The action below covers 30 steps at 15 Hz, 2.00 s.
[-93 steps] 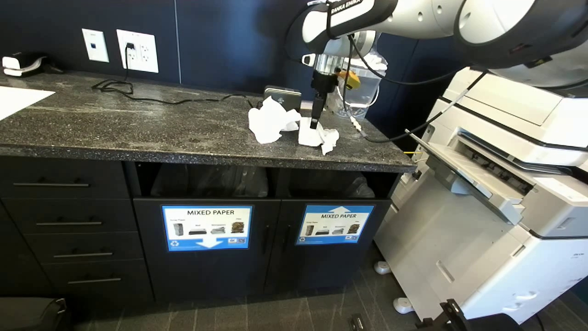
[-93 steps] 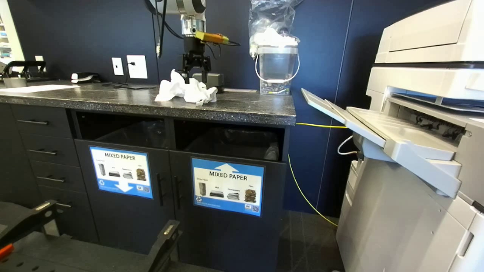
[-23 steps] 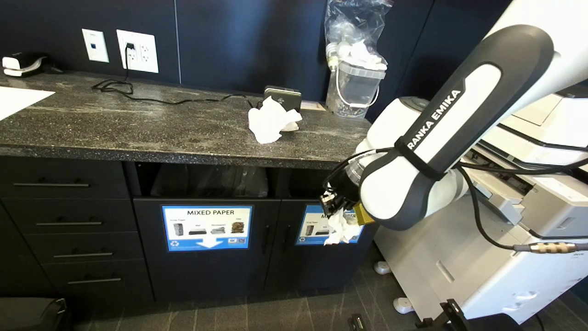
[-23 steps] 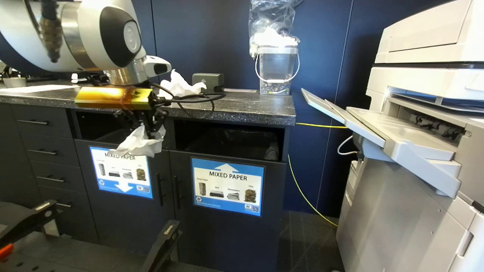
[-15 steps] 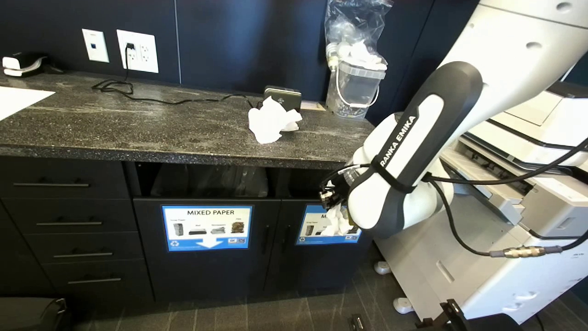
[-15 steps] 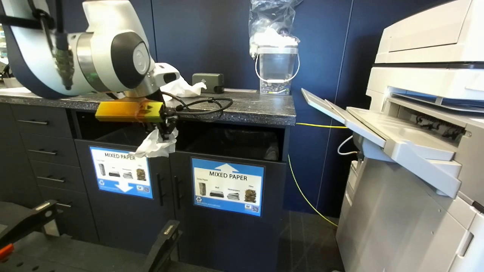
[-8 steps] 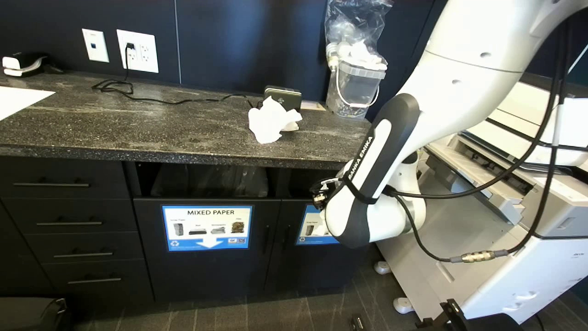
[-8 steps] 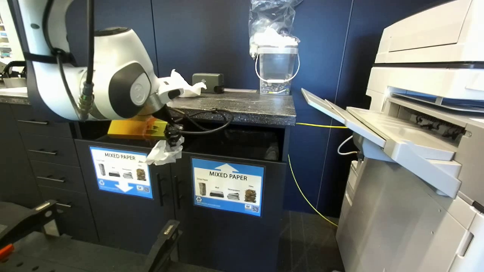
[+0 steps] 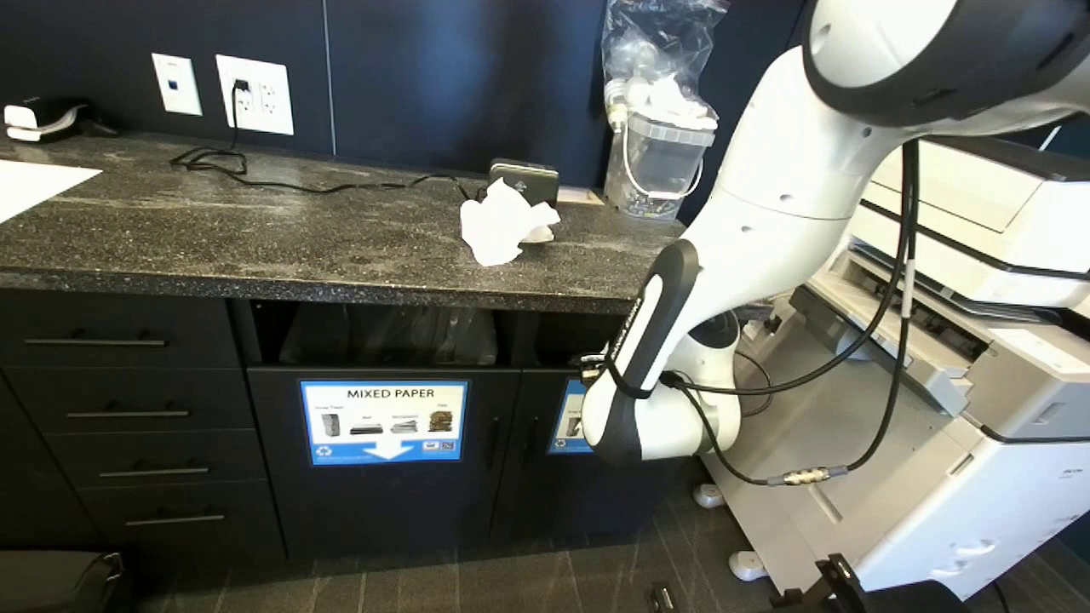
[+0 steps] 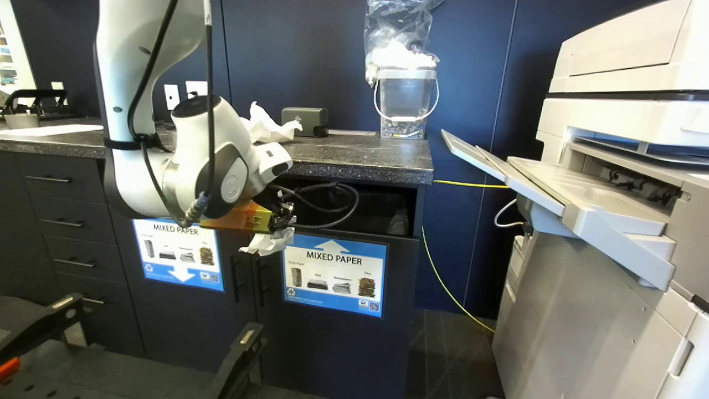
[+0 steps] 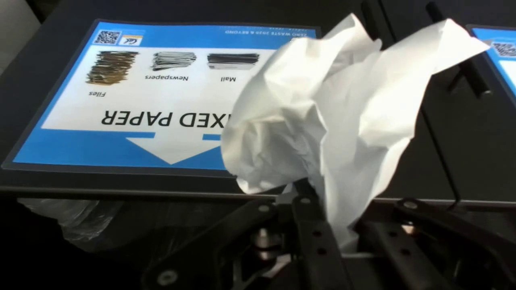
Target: Throw two of the papers on the countertop into the bin on the right
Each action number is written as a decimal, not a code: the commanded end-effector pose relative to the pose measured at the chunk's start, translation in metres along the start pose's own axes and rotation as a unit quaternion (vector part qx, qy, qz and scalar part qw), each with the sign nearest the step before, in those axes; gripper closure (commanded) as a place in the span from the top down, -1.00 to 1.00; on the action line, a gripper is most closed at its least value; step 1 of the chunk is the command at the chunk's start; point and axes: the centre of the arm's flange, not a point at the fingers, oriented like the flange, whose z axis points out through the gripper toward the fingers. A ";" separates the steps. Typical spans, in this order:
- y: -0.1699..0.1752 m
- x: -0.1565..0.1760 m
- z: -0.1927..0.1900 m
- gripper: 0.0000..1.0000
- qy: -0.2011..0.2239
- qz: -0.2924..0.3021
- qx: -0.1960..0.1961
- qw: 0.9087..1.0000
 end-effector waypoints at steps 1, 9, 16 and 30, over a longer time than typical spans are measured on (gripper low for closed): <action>-0.002 0.007 0.040 -0.84 0.058 0.010 -0.023 0.998; 0.002 -0.002 0.090 -0.84 0.169 -0.014 -0.075 0.983; -0.009 -0.019 0.081 -0.84 0.226 -0.035 -0.138 0.964; 0.019 0.010 0.090 -0.84 0.261 -0.044 -0.165 0.950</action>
